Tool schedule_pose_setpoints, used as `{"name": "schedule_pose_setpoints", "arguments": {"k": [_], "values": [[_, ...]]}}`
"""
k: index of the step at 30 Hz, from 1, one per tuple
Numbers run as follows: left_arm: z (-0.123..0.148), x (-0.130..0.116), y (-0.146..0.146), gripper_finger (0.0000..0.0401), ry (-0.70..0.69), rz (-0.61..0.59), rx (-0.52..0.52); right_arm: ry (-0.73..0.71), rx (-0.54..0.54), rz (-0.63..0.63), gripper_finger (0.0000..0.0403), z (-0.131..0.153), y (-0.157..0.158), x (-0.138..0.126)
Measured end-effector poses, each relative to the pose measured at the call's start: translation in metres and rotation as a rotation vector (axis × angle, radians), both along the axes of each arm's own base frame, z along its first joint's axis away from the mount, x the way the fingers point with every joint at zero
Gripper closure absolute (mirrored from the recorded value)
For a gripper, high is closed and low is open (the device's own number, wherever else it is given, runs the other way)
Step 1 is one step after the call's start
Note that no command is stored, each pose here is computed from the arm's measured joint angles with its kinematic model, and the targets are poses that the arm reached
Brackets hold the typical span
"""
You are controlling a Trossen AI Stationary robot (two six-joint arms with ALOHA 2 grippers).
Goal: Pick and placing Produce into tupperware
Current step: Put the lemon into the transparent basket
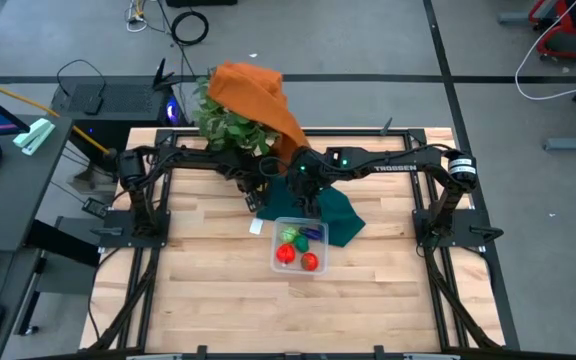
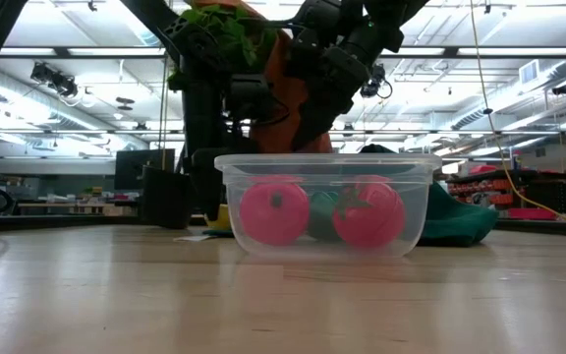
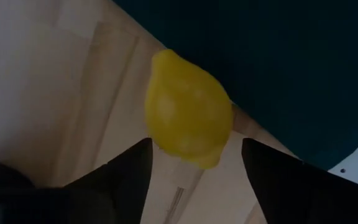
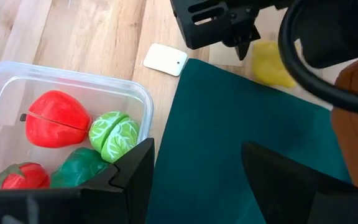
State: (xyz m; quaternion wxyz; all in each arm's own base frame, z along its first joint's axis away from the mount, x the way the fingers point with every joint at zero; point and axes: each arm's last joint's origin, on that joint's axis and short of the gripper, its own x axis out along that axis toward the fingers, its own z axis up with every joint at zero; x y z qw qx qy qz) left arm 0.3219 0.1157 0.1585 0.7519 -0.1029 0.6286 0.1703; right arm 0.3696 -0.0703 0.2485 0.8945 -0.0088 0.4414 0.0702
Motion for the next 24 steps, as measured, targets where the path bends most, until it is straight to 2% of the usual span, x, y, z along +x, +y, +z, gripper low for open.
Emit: {"name": "schedule_pose_setpoints", "arguments": {"k": [7, 24], "values": [[0.0083, -0.0009, 0.0012, 0.0142, -0.026, 0.011, 0.035, 0.0, 0.0, 0.0, 0.0199, 0.0, 0.0, 0.0], [0.0088, -0.0004, 0.0029, 0.0151, -0.033, 0.04, 0.054, 0.0, 0.002, -0.002, 0.0199, 0.0, 0.0, 0.0]]}}
